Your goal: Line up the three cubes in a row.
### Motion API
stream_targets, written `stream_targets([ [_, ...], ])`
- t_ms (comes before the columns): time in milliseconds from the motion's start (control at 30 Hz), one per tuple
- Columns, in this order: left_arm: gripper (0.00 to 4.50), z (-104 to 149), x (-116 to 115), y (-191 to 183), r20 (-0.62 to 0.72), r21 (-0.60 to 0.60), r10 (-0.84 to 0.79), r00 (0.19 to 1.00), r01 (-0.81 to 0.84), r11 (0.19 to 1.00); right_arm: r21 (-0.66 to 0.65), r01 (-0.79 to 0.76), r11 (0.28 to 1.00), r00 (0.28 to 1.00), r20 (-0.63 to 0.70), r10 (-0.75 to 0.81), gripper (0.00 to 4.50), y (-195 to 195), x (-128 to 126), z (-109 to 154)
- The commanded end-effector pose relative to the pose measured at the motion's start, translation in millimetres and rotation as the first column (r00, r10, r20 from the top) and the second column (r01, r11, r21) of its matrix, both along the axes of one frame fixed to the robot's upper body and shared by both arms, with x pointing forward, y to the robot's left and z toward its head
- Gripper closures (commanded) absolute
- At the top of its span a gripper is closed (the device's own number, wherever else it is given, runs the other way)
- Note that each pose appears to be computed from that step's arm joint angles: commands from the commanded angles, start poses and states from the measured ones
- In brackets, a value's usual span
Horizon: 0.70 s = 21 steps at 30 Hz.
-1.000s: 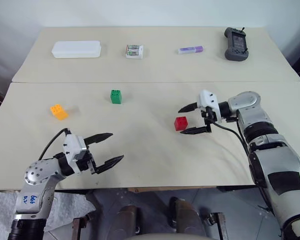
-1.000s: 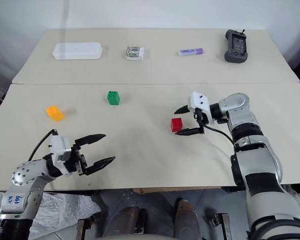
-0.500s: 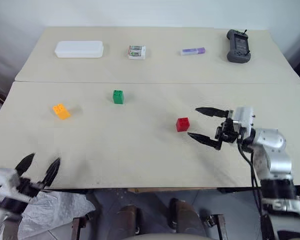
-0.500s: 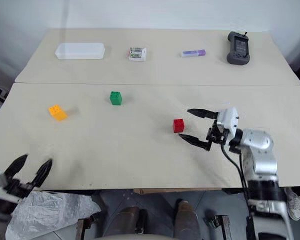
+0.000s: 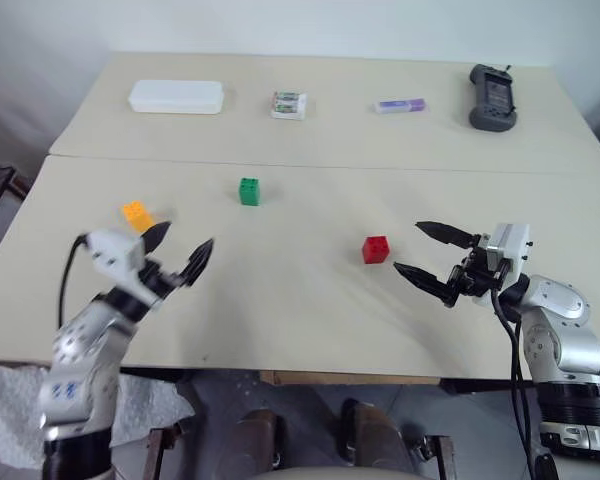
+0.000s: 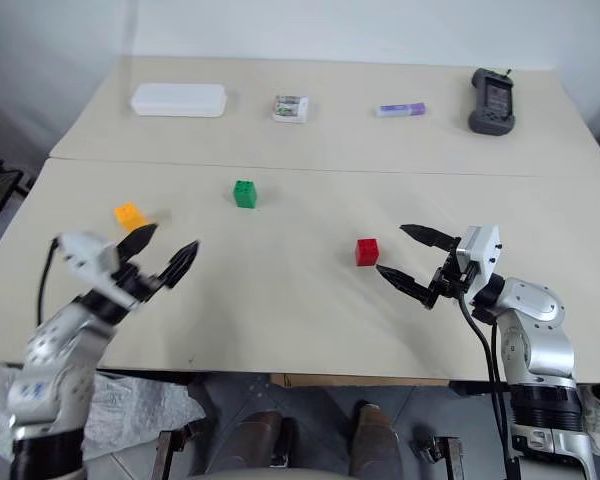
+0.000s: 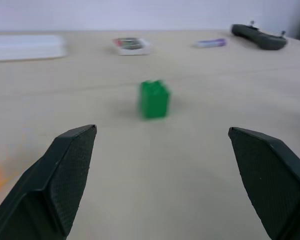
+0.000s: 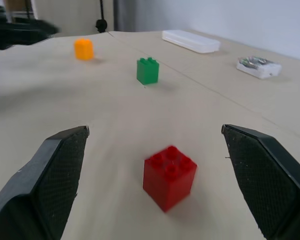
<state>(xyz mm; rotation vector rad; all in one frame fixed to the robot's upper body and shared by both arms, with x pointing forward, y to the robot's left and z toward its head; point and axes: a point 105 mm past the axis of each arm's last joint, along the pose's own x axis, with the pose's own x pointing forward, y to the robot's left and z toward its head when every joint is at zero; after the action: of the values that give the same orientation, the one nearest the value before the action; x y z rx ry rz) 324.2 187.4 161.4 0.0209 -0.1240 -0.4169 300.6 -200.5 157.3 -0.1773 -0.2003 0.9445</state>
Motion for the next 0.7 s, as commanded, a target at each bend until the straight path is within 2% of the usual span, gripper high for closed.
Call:
stream_targets([
  [33, 0.0, -5, 28, -12, -0.047, 0.031, 0.087, 0.995, -0.085, 0.996, 0.001, 0.04, 0.999, 0.997, 0.063, -0.039, 0.04, -10, -5, 17],
  [100, 0.0, 0, 50, -20, -0.032, 0.04, 0.142, 0.989, -0.14, 0.989, 0.005, 0.062, 0.998, 0.996, 0.069, -0.062, 0.04, -13, -8, 20],
  [200, 0.0, -3, 66, -26, -0.047, 0.041, 0.201, 0.978, -0.2, 0.979, 0.008, 0.073, 0.997, 0.995, 0.073, -0.073, 0.04, -11, -11, 21],
  [400, 0.0, -10, 91, -59, -0.085, 0.016, 0.173, 0.981, -0.172, 0.985, 0.021, 0.083, 0.996, 0.994, 0.069, -0.084, 0.04, -6, -17, 21],
  [700, 0.0, -7, 111, -71, -0.1, -0.029, 0.187, 0.977, -0.191, 0.981, 0.03, 0.091, 0.995, 0.994, 0.062, -0.093, 0.04, -1, -21, 21],
])
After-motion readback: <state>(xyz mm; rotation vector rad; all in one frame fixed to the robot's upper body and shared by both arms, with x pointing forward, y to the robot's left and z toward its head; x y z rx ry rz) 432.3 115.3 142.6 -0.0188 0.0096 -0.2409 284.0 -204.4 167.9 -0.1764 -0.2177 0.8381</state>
